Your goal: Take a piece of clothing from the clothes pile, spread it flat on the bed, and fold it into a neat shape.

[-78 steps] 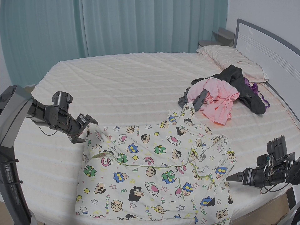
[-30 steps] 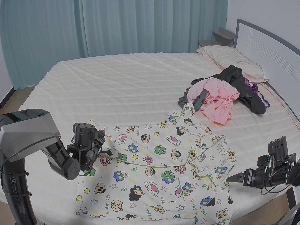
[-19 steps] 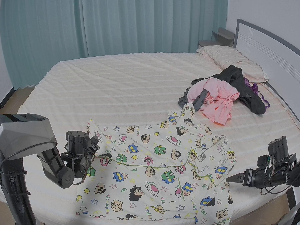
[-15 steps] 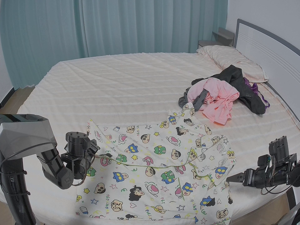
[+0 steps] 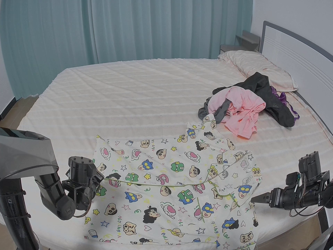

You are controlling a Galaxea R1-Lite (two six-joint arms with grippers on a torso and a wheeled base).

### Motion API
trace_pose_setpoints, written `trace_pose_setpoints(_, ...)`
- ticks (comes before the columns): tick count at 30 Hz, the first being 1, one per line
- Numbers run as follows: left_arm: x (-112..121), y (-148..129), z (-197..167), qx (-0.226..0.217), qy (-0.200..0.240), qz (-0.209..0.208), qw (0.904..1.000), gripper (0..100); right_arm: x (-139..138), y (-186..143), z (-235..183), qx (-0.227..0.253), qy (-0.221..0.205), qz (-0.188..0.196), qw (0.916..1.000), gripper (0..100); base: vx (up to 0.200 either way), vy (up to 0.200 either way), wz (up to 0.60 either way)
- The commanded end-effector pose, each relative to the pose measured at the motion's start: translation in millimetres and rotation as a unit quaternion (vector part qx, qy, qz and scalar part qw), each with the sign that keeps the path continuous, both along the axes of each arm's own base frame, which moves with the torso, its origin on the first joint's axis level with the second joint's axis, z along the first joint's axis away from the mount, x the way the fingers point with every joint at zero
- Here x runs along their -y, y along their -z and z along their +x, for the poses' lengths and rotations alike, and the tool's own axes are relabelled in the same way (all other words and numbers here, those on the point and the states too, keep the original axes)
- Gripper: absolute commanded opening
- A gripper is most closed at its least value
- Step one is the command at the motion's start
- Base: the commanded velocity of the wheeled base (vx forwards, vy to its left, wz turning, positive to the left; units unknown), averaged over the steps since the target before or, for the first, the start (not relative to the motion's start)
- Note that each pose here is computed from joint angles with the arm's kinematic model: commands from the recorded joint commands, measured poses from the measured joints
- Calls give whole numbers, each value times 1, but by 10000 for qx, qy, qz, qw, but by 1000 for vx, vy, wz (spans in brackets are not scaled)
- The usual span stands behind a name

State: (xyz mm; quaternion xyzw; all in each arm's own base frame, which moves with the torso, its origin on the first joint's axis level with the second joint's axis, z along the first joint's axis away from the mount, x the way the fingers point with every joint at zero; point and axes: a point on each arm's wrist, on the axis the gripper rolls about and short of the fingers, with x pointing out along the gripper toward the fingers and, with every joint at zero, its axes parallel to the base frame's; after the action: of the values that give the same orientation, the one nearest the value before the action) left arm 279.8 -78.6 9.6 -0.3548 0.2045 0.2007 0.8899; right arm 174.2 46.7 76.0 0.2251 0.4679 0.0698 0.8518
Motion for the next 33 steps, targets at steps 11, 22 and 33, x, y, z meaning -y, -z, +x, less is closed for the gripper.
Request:
trace_pose_setpoints(11, -4, 3, -24, -134, 28, 88, 9999, 0, -1, 0, -1, 16, -18, 1, 10000, 100, 0, 0, 0)
trace_pose_setpoints(22, -9, -26, -35, 342, 41, -142, 9993, 100, 9, -23, 17, 579, 334, 118, 9977, 100, 0, 0, 0)
trace_pose_setpoints(33, -10, -30, -46, 290, 323, -401, 9983, 100, 44, 12, 110, 222, 754, -321, 9964, 100, 0, 0, 0)
